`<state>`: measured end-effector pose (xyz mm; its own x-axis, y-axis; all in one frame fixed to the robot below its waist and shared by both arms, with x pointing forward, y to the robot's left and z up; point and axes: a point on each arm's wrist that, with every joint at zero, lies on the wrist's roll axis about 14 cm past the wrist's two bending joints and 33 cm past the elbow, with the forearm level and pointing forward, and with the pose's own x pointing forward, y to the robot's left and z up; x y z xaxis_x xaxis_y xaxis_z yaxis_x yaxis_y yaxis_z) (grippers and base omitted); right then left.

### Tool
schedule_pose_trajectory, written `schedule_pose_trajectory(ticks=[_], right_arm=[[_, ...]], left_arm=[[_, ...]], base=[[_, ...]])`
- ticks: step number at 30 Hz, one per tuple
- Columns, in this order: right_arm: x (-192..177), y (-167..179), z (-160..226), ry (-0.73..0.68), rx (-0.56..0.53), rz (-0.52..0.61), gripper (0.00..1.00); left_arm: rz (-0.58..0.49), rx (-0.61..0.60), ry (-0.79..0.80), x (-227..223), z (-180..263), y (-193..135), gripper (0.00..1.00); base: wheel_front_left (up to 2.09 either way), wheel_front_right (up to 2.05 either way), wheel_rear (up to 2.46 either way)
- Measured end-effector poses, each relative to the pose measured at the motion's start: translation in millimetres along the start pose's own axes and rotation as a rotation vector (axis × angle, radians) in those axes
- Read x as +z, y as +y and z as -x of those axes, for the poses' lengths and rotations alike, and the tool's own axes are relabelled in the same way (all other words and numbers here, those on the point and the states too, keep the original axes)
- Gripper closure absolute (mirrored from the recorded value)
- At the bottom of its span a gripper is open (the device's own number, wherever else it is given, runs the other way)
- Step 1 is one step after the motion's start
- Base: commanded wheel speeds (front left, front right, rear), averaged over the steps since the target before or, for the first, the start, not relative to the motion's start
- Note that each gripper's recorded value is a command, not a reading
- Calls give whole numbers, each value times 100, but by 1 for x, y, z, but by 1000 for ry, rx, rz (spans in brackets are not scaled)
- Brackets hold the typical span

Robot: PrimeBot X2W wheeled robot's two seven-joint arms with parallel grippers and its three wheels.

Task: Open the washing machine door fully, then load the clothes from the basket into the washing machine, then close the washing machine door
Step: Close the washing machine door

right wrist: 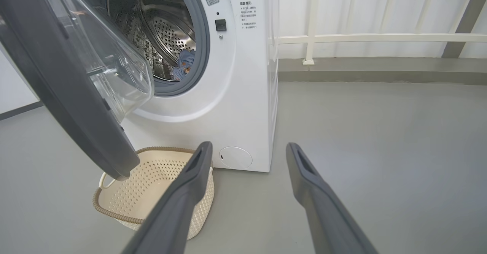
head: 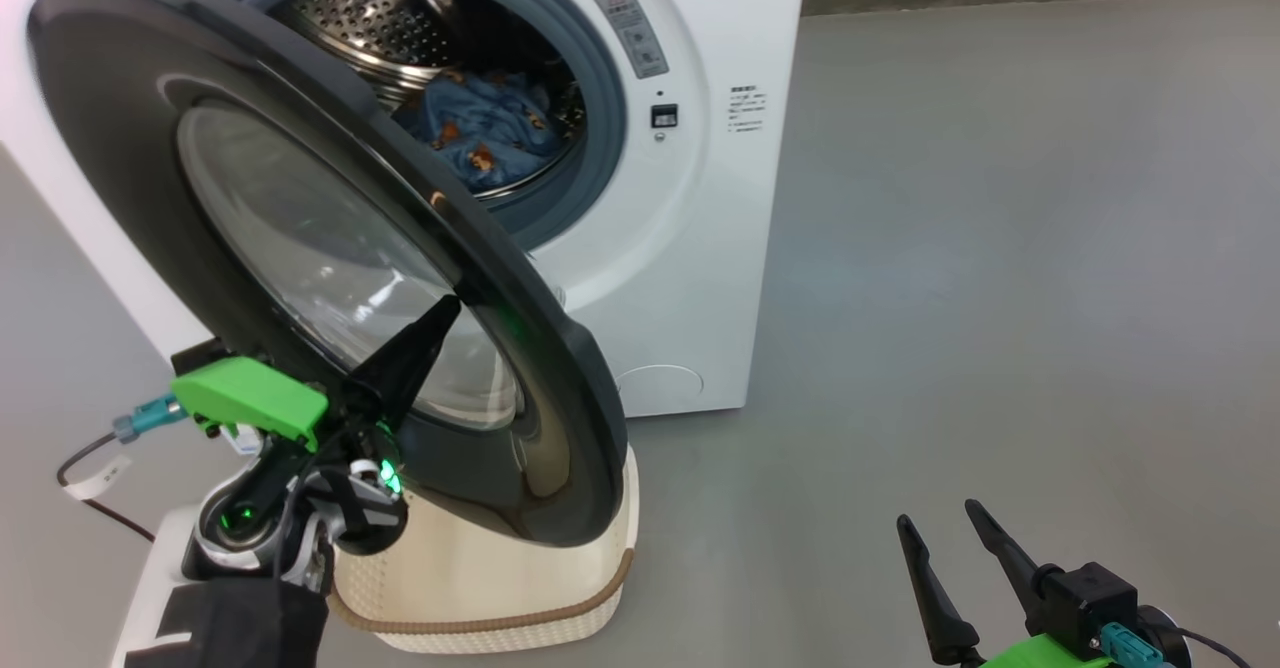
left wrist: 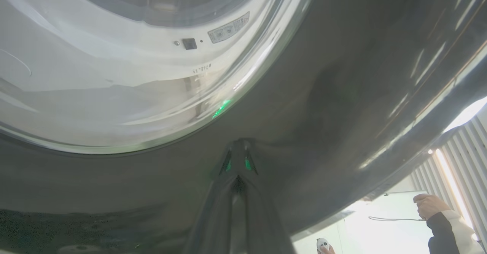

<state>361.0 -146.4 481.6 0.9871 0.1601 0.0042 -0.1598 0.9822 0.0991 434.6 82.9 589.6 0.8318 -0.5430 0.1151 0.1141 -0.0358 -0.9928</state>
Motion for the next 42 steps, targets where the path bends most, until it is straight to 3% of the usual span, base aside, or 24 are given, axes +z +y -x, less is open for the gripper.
schedule_pose_trajectory(ticks=[25,35,36,37,40,42], right_arm=[[2,-33,24,-8,-116,-3,0],[2,-25,16,-8,-88,-6,0],[2,-23,14,-9,-84,-6,0],[2,-22,13,-9,-79,-6,0],[3,-18,11,-11,-66,-6,0],[4,-16,10,-14,-61,-7,0]], left_arm=[[-13,3,55,-30,-50,4,100],[-144,45,-36,-8,-38,11,100],[-166,46,-54,-4,-36,10,91],[-201,50,-77,1,-34,9,69],[-334,76,-152,18,-21,12,13],[-430,101,-215,30,-9,16,0]], base=[[0,0,0],[0,0,0],[0,0,0],[0,0,0],[0,0,0],[0,0,0]])
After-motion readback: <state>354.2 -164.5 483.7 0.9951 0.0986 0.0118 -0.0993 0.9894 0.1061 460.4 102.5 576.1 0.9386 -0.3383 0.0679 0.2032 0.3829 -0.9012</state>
